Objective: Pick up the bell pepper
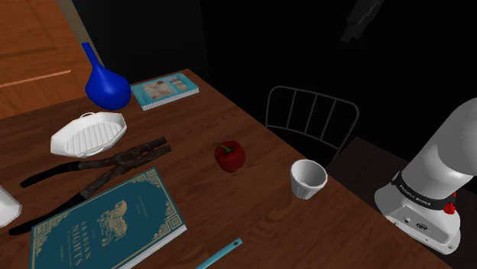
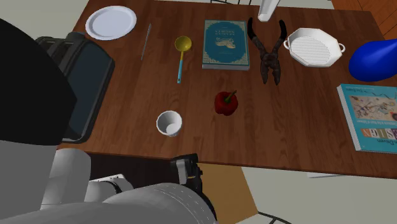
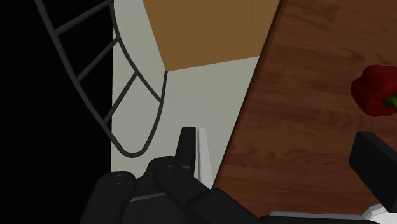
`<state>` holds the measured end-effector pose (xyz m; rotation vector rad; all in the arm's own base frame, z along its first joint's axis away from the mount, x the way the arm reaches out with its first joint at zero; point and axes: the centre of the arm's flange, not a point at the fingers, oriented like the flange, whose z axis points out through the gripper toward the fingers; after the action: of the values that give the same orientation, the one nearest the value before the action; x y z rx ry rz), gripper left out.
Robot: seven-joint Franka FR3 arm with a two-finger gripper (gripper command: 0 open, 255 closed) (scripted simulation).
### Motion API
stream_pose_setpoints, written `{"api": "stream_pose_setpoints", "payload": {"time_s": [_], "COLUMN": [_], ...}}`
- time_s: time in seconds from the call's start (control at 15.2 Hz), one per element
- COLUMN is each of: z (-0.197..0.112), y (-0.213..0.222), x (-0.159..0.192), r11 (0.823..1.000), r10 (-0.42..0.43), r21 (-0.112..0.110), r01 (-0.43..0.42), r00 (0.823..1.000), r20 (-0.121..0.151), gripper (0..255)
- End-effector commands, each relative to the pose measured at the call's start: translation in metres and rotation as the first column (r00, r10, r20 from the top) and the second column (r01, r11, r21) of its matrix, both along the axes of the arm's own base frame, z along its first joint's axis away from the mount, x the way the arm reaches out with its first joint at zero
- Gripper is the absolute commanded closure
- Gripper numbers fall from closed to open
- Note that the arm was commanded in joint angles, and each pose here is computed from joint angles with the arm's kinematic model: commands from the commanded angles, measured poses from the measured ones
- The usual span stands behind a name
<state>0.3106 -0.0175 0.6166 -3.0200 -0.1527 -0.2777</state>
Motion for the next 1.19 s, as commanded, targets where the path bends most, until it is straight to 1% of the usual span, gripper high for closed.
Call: {"api": "stream_pose_setpoints", "payload": {"time_s": [0.0,0.53,1.12], "z": [0.000,-0.038,-0.091], "y": [0.000,0.103,0.215], "x": [0.000,0.040,0.081], "r11": [1.000,0.997,0.985], "r10": [0.000,0.022,0.043], "r21": [0.000,-0.077,-0.162], "r01": [0.000,-0.024,-0.055], "r00": [1.000,0.999,0.996], "r20": [0.000,-0.033,-0.072], "gripper": [0,0,0]}}
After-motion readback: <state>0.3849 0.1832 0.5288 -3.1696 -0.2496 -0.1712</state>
